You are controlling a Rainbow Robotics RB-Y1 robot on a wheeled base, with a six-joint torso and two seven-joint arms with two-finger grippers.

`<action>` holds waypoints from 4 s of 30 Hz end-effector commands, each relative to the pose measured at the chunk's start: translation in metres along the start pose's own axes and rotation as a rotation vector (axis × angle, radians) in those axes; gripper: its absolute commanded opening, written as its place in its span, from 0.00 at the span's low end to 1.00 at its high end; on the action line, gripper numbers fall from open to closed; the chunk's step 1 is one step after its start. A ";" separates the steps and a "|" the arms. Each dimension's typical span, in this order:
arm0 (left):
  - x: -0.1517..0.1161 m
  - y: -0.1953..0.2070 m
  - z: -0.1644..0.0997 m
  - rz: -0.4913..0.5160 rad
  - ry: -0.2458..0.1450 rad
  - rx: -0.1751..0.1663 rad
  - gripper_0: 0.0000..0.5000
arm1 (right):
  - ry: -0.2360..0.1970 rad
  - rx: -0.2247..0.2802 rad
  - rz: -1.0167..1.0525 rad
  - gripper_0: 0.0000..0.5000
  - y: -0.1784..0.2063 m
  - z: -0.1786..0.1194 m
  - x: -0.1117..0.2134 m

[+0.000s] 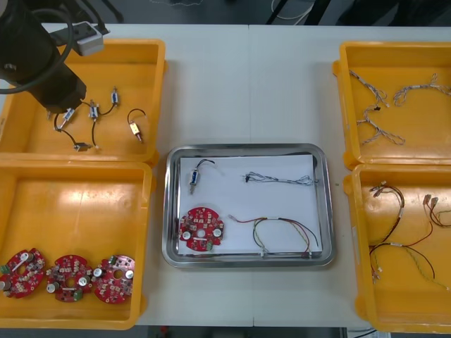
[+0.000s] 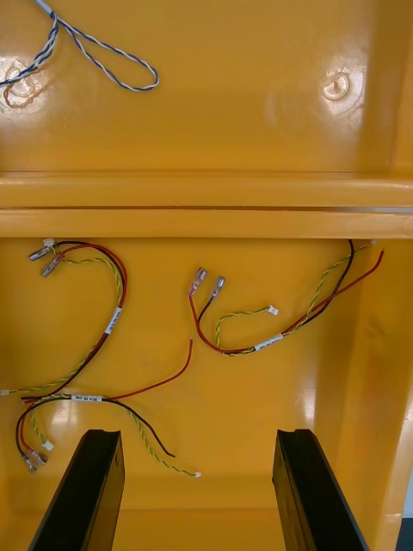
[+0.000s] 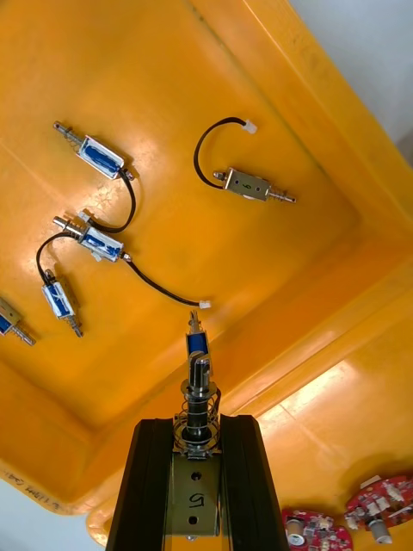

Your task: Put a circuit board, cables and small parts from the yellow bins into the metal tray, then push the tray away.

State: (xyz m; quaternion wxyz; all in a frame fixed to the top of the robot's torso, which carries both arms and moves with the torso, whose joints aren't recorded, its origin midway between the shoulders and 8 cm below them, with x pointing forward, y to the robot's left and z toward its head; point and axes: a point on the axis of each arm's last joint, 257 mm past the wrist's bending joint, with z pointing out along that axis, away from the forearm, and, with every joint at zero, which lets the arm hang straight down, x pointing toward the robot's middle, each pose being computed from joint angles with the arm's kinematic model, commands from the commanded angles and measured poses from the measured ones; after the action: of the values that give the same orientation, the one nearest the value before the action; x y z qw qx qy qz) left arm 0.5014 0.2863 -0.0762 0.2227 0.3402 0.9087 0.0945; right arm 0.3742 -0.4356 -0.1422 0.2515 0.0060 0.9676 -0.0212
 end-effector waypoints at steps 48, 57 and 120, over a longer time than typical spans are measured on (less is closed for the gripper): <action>-0.016 0.002 0.063 -0.095 -0.053 -0.057 0.00 | 0.004 -0.027 0.005 1.00 0.017 0.003 0.006; -0.002 0.002 0.082 -0.101 -0.027 -0.085 0.00 | 0.003 -0.024 0.004 1.00 0.016 0.003 0.006; 0.066 0.039 0.123 -0.206 -0.037 -0.019 0.00 | 0.003 -0.024 0.004 1.00 0.016 0.003 0.006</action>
State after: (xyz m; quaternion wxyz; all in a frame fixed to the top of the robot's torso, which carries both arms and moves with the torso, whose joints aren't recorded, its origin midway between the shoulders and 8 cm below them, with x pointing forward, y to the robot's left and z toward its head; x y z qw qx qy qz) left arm 0.5415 0.3362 -0.1940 0.2551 0.2566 0.9303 0.0595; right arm 0.3738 -0.4297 -0.1454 0.2512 0.0028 0.9678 -0.0146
